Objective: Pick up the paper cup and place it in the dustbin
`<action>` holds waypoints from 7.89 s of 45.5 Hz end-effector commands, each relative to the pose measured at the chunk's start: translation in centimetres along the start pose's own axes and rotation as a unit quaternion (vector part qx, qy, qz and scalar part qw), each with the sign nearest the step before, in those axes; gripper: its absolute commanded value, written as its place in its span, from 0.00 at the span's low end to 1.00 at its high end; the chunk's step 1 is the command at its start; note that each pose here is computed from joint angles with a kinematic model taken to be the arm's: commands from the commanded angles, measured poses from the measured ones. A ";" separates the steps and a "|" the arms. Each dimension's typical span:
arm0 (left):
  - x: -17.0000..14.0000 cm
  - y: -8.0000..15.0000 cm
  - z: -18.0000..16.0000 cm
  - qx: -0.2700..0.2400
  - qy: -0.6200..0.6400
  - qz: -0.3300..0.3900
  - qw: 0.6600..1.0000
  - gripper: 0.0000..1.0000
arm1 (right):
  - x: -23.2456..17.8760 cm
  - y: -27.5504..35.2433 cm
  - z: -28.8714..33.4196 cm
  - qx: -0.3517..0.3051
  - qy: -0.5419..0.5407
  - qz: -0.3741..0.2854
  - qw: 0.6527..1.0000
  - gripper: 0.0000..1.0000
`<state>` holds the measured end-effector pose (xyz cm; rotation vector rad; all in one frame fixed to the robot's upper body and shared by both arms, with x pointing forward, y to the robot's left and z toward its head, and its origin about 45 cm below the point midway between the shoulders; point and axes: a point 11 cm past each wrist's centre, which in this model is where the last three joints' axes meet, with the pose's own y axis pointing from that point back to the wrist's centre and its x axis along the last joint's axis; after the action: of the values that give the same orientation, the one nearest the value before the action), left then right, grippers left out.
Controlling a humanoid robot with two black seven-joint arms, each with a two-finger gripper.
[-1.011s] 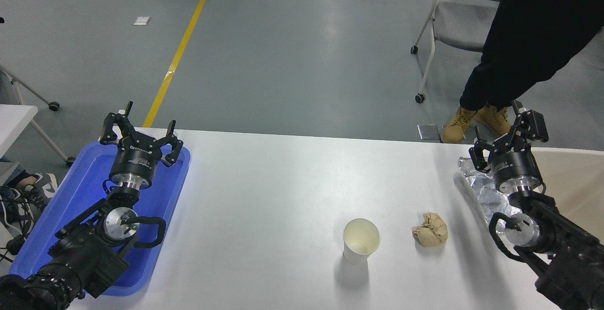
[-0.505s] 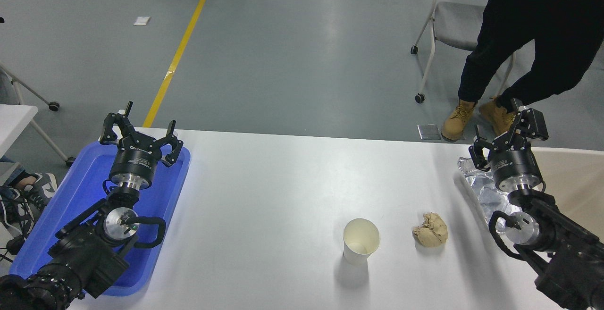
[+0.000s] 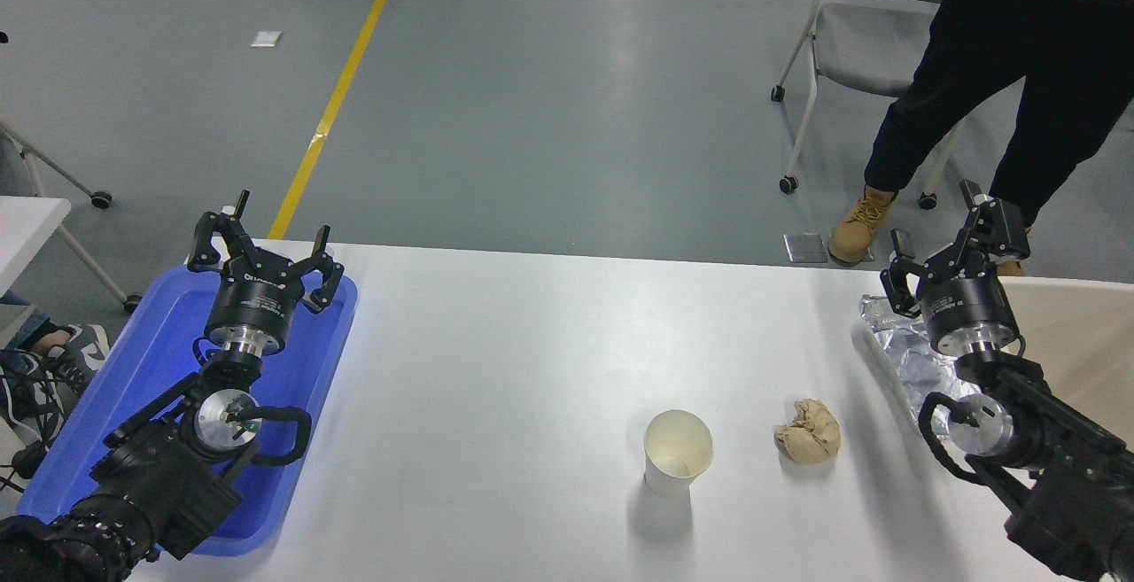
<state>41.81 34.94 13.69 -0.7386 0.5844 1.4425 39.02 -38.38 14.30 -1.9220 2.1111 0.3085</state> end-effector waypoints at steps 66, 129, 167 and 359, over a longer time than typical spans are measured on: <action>-0.1 0.0 0.0 0.000 0.000 -0.001 1.000 1.00 | -7.5 -6.2 -18.9 -0.351 0.673 -0.347 0.551 1.00; 0.0 0.0 0.0 0.000 0.000 0.000 1.000 1.00 | -22.2 4.0 -3.7 -0.384 0.609 -0.574 0.389 1.00; -0.1 0.0 0.0 0.000 0.000 -0.001 1.000 1.00 | -15.4 7.7 7.4 -0.389 0.603 -0.577 0.390 1.00; 0.0 0.0 0.0 0.000 0.000 0.000 1.000 1.00 | 17.2 -2.1 -19.1 -0.358 0.772 0.028 0.524 0.00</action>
<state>41.80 34.93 13.69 -0.7384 0.5844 1.4420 43.26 -55.30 30.06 -3.4757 2.7984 -1.3526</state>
